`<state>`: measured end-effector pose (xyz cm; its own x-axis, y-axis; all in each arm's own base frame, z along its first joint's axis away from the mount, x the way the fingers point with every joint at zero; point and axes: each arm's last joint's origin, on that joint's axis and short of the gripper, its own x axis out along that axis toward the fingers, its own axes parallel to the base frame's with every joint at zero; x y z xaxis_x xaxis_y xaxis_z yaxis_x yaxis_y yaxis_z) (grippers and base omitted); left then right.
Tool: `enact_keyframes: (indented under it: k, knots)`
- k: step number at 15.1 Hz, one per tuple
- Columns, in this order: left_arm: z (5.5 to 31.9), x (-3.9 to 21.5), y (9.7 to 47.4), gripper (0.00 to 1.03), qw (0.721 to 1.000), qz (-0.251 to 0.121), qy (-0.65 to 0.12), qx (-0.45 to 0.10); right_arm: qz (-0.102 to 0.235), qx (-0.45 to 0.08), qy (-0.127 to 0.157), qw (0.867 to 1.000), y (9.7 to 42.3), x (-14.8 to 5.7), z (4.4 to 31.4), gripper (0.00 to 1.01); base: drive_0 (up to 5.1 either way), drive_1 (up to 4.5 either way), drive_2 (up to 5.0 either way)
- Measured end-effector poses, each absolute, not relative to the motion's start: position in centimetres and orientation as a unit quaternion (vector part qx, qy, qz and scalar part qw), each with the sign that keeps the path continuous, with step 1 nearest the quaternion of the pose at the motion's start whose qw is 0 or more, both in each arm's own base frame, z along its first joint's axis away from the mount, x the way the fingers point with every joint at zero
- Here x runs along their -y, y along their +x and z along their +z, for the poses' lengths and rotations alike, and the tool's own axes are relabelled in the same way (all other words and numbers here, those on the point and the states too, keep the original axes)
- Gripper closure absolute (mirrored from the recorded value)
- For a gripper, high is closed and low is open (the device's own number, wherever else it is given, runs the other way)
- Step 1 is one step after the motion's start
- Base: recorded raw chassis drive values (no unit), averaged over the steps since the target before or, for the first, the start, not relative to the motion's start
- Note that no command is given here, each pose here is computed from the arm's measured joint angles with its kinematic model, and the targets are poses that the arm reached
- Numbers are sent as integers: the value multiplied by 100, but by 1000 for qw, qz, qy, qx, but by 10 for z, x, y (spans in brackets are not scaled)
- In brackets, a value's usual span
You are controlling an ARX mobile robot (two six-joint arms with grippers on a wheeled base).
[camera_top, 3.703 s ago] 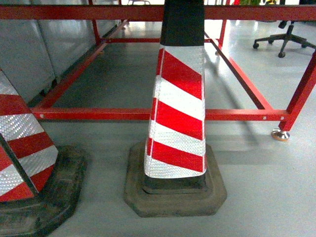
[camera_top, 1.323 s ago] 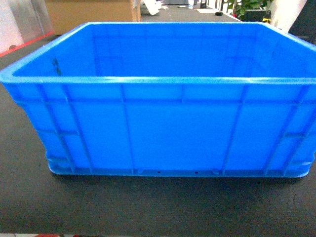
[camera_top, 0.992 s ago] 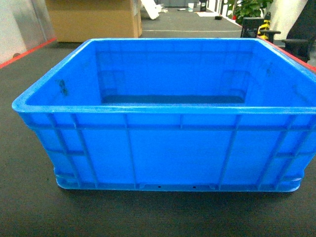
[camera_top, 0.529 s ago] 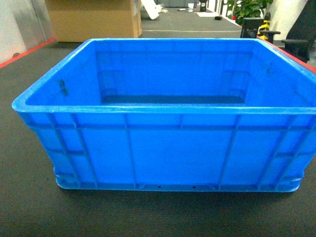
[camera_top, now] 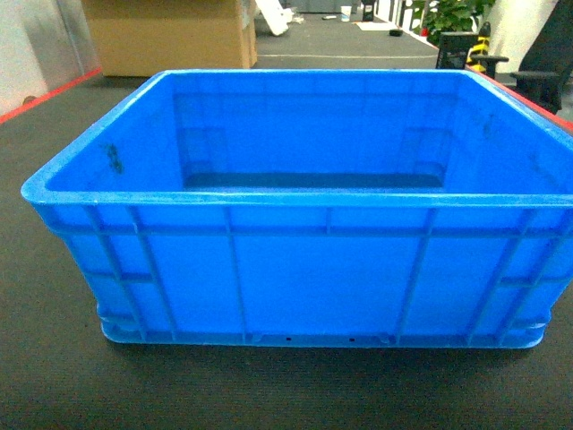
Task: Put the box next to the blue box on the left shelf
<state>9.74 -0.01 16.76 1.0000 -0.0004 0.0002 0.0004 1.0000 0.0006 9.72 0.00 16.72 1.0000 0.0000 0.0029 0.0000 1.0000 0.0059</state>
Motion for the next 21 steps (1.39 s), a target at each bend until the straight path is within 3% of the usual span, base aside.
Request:
enact_keyframes:
  k: [21]
  knots:
    - [168,0,97,5,1000,0,0,0,0,1,3,1000,97,0,167,3,0,0,0]
